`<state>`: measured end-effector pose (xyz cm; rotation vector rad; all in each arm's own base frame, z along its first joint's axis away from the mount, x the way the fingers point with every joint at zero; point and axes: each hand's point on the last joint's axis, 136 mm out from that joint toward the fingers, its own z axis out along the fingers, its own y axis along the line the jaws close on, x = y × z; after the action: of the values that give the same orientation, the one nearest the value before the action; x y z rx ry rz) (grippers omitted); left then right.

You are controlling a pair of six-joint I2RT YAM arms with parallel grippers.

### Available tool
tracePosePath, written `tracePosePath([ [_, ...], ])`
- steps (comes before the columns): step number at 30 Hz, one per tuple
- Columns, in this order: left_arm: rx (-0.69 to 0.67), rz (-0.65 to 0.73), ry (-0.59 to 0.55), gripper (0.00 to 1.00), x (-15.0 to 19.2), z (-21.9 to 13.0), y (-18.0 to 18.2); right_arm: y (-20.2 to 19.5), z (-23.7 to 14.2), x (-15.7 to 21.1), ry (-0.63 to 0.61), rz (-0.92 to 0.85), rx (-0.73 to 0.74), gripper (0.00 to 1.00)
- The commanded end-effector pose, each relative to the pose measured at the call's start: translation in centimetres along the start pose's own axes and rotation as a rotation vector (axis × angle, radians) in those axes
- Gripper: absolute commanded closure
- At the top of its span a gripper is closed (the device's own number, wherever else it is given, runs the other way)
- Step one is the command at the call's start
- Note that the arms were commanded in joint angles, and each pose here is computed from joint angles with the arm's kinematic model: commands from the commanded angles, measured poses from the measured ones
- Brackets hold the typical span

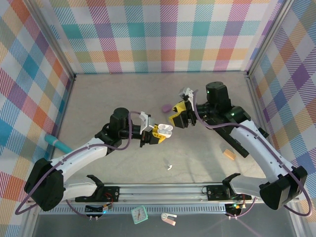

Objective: Insert wireless bluetooth earbuds into charging case

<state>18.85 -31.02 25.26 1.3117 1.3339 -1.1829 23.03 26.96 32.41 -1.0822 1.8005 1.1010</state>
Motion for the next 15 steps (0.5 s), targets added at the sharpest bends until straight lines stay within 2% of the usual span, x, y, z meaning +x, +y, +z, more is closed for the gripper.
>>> tracePosePath([
  [1, -0.033, 0.191, -0.062, 0.86, -2.2, -0.4, -0.3, 0.8, -0.8, -0.9, -0.061, -0.014, -0.003, 0.29],
  [4, -0.069, 0.189, -0.05, 0.87, -1.6, -0.6, 0.2, -0.6, -1.2, -0.8, -0.105, 0.065, 0.093, 0.25],
  [8, -0.138, 0.175, -0.071, 0.88, -0.5, -1.5, 1.4, -4.5, -2.4, 1.1, -0.154, 0.3, 0.315, 0.25],
  [11, -0.218, 0.157, -0.122, 0.89, -0.3, -2.8, 2.9, -5.9, -2.9, 4.0, -0.167, 0.481, 0.391, 0.26],
  [15, -0.306, 0.174, -0.177, 0.9, -0.4, -4.4, 4.2, -6.5, -2.4, 9.5, -0.091, 0.713, 0.435, 0.31],
])
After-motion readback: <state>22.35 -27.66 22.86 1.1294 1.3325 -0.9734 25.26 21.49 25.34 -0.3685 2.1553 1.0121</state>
